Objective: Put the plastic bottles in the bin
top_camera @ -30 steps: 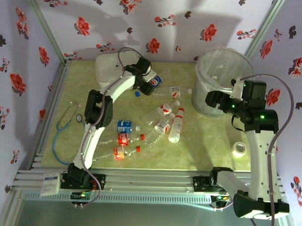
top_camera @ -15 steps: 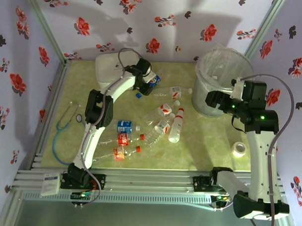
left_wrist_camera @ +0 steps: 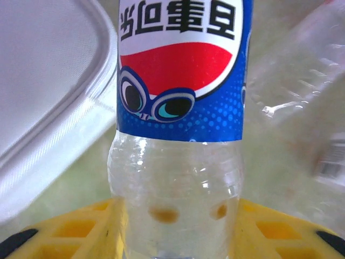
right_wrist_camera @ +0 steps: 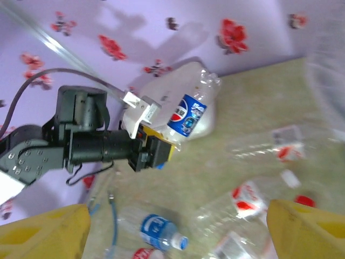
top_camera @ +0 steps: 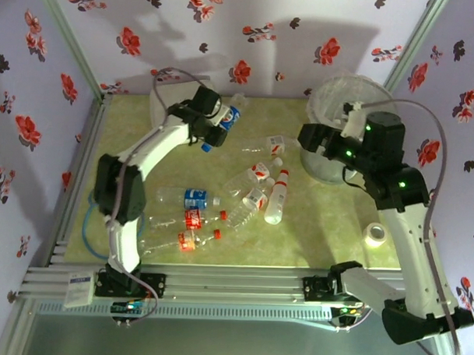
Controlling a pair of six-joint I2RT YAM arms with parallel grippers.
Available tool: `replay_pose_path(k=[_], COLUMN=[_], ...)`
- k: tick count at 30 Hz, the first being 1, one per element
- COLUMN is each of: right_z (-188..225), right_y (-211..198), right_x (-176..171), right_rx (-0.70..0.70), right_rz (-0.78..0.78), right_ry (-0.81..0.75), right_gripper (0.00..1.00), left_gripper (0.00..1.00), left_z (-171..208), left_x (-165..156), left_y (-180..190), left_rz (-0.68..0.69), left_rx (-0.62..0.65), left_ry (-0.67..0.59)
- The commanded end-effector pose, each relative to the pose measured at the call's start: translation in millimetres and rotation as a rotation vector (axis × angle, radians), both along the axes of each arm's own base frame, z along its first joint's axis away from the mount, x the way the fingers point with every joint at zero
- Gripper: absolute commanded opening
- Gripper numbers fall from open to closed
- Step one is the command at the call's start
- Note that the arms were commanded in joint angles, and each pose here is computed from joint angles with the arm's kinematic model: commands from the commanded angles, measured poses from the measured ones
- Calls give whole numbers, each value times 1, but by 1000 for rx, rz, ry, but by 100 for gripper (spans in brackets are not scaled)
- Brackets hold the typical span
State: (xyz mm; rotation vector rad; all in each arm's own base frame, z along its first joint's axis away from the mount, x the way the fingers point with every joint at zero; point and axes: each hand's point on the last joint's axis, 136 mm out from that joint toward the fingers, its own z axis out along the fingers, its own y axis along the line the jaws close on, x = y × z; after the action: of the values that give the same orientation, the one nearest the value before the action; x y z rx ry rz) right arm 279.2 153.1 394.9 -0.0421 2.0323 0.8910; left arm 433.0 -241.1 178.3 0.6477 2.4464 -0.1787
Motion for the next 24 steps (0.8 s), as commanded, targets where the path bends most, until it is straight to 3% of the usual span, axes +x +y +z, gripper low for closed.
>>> replay_pose_path(k=[1,5,11,18,24], right_z=[4,-33,-70,-117,-130], right_y=[31,57,108,121,128], right_x=[21,37,41,45,56], right_rx=[81,30,25,-72,-84], right_rz=[23,46,203,202,204], right_ry=[-29,39,104,183,202], right_gripper=[86,85,81,86,89], left_gripper=[48,48,48,48,48], left_z=[28,41,58,67,74], left_x=[-25,-74,-116,-135,-149], left_y=[-11,-33,-47,-65,-86], left_rz=[93,83,82,35,-34], left_rx=[-272,-525,-710,-744,-744], left_ry=[-7,40,37,50,57])
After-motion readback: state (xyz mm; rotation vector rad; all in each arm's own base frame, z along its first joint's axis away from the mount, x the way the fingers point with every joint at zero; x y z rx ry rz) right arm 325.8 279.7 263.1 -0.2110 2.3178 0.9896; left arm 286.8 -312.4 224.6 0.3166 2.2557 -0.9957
